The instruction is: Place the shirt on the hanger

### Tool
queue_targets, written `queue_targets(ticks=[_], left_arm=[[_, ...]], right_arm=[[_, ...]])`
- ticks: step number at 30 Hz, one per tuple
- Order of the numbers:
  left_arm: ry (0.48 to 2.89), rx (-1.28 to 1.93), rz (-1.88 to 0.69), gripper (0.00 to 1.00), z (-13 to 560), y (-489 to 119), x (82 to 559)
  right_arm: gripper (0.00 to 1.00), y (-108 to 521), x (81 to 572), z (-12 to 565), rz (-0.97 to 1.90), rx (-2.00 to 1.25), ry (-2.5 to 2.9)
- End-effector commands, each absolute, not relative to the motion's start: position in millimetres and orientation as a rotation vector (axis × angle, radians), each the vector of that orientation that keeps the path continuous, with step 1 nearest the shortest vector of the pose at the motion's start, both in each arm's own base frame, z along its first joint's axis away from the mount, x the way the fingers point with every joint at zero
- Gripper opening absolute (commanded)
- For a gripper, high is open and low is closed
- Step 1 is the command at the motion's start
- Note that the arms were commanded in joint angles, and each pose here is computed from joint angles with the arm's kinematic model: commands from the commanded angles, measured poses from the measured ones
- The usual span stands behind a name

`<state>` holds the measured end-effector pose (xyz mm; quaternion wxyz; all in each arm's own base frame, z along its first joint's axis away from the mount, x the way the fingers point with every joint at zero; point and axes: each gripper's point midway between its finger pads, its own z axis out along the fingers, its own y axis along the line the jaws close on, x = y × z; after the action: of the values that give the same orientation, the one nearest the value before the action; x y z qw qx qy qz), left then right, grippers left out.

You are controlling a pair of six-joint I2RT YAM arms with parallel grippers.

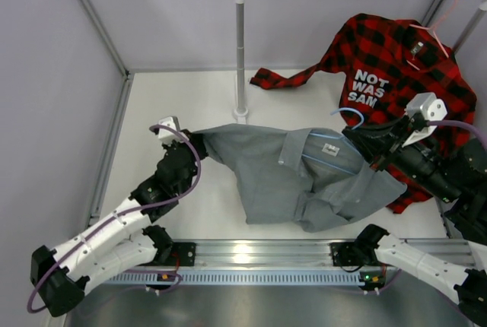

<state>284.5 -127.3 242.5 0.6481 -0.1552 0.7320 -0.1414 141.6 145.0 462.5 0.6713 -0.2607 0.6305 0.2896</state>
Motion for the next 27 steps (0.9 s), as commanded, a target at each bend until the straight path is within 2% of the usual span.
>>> queue_targets(ticks=[1, 2, 3, 7, 8, 10, 11, 12, 13, 15, 16, 17, 22, 27], left_arm=[[1.615, -0.325, -0.378, 0.43, 277.4, -130.7, 287.2], [1.603, -0.293, -0.405, 0.90, 286.0, -135.5, 286.2], [1.604, -0.236, -0.424, 0.98, 294.3, -141.3, 283.6], [1.516, -0.105, -0.510, 0.98, 362.6, -147.5, 266.5], [1.451, -0.070, -0.569, 0.98, 396.2, -150.2, 257.6], [1.368, 0.135, -0.694, 0.98, 433.0, -176.7, 236.7], [1.281, 0.222, -0.750, 0.97, 470.4, -184.0, 221.4], [1.255, 0.363, -0.763, 0.97, 477.8, -204.2, 218.4], [1.205, 0.622, -0.899, 0.97, 480.2, -236.7, 186.8], [1.075, 0.962, -0.983, 0.98, 493.5, -271.7, 158.7], [0.998, 1.183, -1.119, 0.98, 482.6, -283.1, 123.7], [0.969, 1.263, -1.153, 0.98, 478.8, -289.0, 117.7], [0.954, 1.347, -1.183, 0.98, 473.1, -316.0, 137.6], [0.989, 1.442, -1.342, 0.96, 448.6, -333.7, 136.7]], right_arm=[[0.00, 139.8, 145.8, 491.8, 0.614, -0.562, 1.334], [0.00, 140.7, 146.9, 494.6, 0.613, -0.563, 1.332], [0.00, 140.9, 148.1, 497.6, 0.609, -0.561, 1.329], [0.00, 138.4, 156.9, 513.6, 0.574, -0.530, 1.350], [0.00, 142.8, 161.3, 513.6, 0.576, -0.532, 1.363], [0.00, 144.8, 160.6, 518.4, 0.587, -0.536, 1.355], [0.00, 146.2, 160.5, 518.5, 0.591, -0.542, 1.357], [0.00, 147.8, 160.5, 518.0, 0.591, -0.554, 1.359], [0.00, 150.4, 154.8, 521.8, 0.614, -0.580, 1.343], [0.00, 156.9, 154.0, 516.7, 0.630, -0.616, 1.359], [0.00, 158.7, 152.1, 516.7, 0.640, -0.629, 1.354], [0.00, 161.6, 149.8, 516.4, 0.654, -0.647, 1.349], [0.00, 178.9, 128.9, 508.7, 0.753, -0.793, 1.321], [0.00, 180.9, 129.2, 501.1, 0.752, -0.812, 1.335]])
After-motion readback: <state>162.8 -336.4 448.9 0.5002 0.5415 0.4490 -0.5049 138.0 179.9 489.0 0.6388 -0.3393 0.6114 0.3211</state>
